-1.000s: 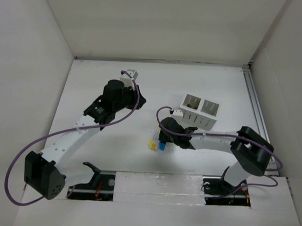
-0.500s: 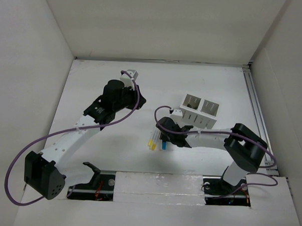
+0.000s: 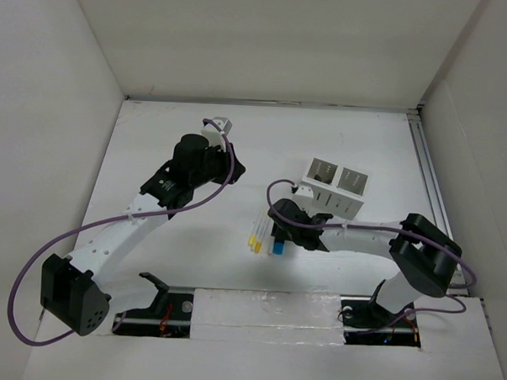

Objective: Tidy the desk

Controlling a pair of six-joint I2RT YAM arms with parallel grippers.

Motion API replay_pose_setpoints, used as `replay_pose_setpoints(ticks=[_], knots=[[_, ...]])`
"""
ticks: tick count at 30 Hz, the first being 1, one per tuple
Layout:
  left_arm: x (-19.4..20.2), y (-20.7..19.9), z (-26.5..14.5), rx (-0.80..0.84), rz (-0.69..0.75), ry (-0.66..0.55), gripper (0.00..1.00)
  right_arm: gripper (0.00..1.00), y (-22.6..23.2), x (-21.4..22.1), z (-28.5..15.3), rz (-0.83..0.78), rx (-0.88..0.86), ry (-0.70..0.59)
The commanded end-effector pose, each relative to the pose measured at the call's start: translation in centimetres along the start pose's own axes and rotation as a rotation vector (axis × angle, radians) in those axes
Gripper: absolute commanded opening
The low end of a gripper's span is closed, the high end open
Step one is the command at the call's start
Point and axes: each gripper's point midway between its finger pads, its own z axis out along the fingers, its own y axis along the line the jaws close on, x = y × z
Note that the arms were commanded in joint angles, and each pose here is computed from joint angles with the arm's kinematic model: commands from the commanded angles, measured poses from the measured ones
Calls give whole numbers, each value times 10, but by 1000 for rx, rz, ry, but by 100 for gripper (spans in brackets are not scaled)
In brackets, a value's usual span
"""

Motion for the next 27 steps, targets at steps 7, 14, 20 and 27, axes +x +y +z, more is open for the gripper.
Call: replay_pose_setpoints(ticks=[7, 14, 20, 27], knots=[[-22, -12, -6, 42, 7, -59, 16, 40, 4, -9, -6, 35, -25, -36], [-22, -12, -6, 42, 9, -62, 16, 38, -8, -1, 1, 24, 31, -23], [-22, -12, -6, 40, 7, -62, 16, 33, -11, 3, 4, 27, 45, -16], [-23, -12, -6, 44, 9, -65, 16, 46, -12, 9, 10, 3, 67, 10]])
